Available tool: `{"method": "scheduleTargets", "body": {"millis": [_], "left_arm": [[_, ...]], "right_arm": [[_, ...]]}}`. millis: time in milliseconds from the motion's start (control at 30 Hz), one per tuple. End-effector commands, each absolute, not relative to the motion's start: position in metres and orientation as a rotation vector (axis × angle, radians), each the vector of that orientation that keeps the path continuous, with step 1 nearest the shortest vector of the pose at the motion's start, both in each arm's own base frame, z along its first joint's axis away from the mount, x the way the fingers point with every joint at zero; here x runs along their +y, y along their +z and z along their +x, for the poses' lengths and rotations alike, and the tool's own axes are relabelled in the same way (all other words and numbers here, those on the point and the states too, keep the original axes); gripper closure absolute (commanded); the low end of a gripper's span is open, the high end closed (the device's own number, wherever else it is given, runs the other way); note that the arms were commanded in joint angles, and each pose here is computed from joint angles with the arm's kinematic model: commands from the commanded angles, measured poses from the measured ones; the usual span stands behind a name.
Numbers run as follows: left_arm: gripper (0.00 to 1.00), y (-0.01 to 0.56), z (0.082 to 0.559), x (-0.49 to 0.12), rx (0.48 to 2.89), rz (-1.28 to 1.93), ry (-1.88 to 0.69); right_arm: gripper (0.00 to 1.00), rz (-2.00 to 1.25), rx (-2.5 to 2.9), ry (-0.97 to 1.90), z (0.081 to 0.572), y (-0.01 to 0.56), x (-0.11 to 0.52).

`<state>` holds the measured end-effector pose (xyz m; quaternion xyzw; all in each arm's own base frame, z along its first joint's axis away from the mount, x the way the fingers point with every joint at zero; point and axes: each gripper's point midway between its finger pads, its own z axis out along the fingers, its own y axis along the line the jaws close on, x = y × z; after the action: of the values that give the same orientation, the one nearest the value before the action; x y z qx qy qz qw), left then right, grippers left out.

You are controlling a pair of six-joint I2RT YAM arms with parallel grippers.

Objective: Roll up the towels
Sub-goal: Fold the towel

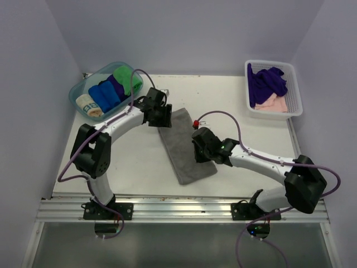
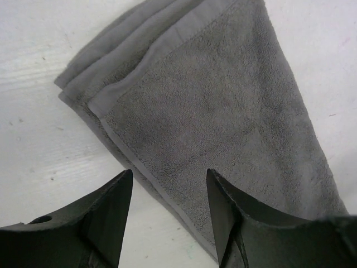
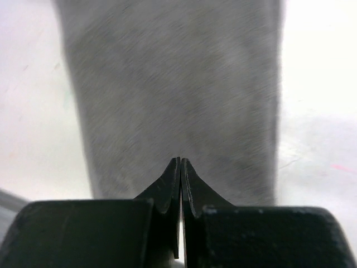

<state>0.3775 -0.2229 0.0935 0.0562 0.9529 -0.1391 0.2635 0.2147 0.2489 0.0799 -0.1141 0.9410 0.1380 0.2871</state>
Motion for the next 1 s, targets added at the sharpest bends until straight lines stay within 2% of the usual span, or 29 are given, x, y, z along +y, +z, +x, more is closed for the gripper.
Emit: {"method": "scheduleTargets", "body": {"millis": [0,200,433,533,667,833,967], "left_arm": [[0.41,0.079,0.379,-0.239,2.569,0.155,-0.480],[0.43,0.049,0.409,-0.238,2.620,0.119,-0.433],[0.42,0.043,0.449,-0.259,2.599,0.130,-0.458],[0.42,0.046,0.467,-0.269,2.573,0.143,-0.475],[0.40,0.080,0.481,-0.278,2.514,0.167,-0.494],[0.34,0.125,0.462,-0.279,2.461,0.197,-0.504],[0.34,0.142,0.407,-0.272,2.468,0.186,-0.500]], "right_arm": [[1.00,-0.254,2.504,0.226,0.244,0.083,0.223],[1.00,-0.183,2.525,0.102,0.268,0.062,0.196],[1.00,-0.149,2.653,0.111,0.243,0.017,0.183],[1.00,-0.092,2.686,0.209,0.229,0.014,0.191],[1.00,-0.020,2.661,0.207,0.227,0.029,0.186],[1.00,-0.005,2.530,0.292,0.235,0.082,0.188],[1.00,-0.056,2.545,0.310,0.215,0.088,0.192]]}}
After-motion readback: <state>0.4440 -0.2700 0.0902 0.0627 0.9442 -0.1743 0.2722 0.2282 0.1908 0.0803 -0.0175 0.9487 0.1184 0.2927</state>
